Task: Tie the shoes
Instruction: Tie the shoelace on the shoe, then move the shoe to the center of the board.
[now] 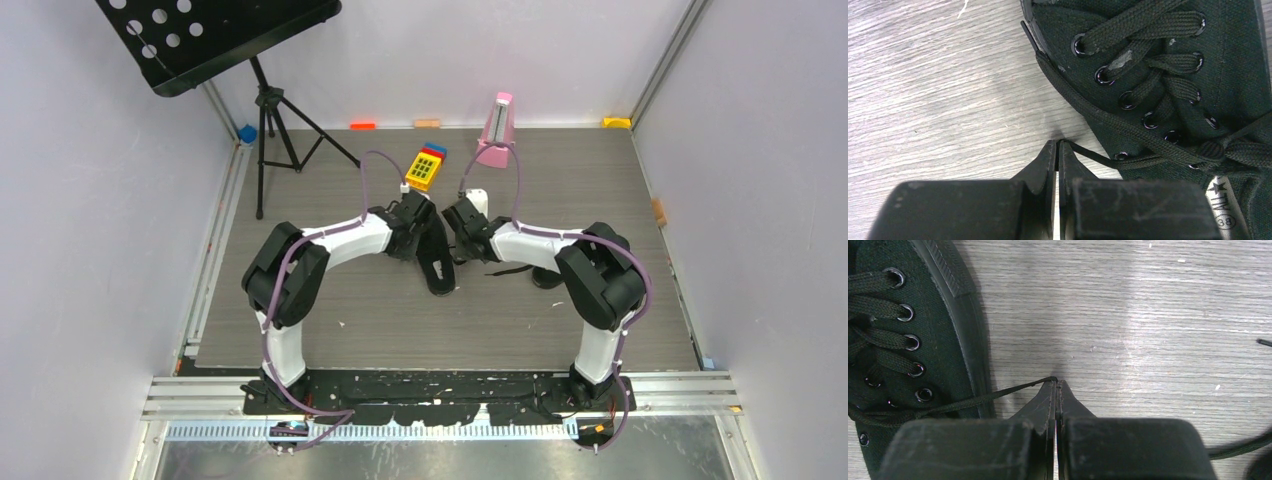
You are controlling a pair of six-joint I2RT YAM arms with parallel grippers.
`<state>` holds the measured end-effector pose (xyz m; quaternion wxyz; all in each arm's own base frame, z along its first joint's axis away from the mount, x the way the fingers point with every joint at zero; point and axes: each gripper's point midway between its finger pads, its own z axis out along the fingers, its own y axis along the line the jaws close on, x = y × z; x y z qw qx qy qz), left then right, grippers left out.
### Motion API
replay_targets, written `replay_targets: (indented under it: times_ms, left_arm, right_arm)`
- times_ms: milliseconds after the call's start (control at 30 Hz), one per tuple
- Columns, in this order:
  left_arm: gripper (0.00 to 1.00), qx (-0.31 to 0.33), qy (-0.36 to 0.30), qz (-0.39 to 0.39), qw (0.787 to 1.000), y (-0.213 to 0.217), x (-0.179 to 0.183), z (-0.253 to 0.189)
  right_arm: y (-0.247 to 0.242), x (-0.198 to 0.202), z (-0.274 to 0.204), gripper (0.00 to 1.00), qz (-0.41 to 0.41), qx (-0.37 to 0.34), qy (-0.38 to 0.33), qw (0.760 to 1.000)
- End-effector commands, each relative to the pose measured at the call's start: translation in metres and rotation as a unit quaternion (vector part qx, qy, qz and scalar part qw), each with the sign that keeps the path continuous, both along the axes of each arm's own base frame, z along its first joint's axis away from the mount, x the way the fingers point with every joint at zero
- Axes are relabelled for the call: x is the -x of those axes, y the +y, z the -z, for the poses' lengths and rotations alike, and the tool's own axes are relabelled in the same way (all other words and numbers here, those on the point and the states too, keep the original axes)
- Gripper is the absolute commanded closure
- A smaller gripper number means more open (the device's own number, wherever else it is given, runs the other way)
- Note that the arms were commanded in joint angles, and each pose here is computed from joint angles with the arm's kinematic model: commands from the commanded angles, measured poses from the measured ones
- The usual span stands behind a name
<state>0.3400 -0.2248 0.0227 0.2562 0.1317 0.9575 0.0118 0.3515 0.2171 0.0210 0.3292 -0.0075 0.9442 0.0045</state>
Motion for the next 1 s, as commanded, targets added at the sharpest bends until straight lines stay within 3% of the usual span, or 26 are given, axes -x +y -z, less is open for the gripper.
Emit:
replay_targets:
  times_ms: [0,33,100,200,333,500,633,733,767,967]
  left_arm:
    - [1.00,-0.112,0.060,-0.002,0.992,0.055,0.023,0.023]
    - [1.00,-0.096,0.057,0.002,0.994,0.048,0.022,0.020]
    - [0.99,-0.060,0.047,0.008,0.997,0.035,0.018,0.008]
    - [0.79,-0.029,0.020,0.008,0.999,0.025,0.010,-0.023]
    - [0.54,0.005,-0.019,0.011,1.000,0.022,0.009,-0.069]
    - [0.36,0.082,-0.036,0.019,0.996,0.015,0.031,-0.101]
    - [0.29,0.173,-0.047,0.020,0.984,-0.001,0.047,-0.114]
    - [0.05,0.268,-0.028,0.027,0.963,-0.028,0.063,-0.118]
    - [0.01,0.284,-0.021,0.027,0.958,-0.035,0.067,-0.115]
    - [0.00,0.302,0.007,0.007,0.953,-0.063,0.065,-0.088]
  right_arm:
    - [-0.059,0.000,0.002,1.00,0.049,0.107,0.006,0.993]
    - [-0.049,0.000,0.000,1.00,0.030,0.087,0.014,0.996]
    - [-0.025,-0.002,-0.009,0.81,0.002,0.036,0.023,0.999]
    - [0.002,-0.009,-0.043,0.53,-0.030,-0.047,0.001,0.998]
    - [0.016,-0.010,-0.088,0.40,-0.054,-0.125,-0.026,0.990]
    - [0.011,0.015,-0.112,0.15,-0.082,-0.157,-0.031,0.984]
    - [-0.009,0.034,-0.128,0.13,-0.079,-0.164,-0.058,0.981]
    - [-0.038,0.038,-0.143,0.12,-0.035,-0.156,-0.096,0.982]
    - [-0.051,0.038,-0.148,0.12,-0.008,-0.152,-0.106,0.983]
    - [-0.105,0.053,-0.154,0.12,0.081,-0.126,-0.101,0.984]
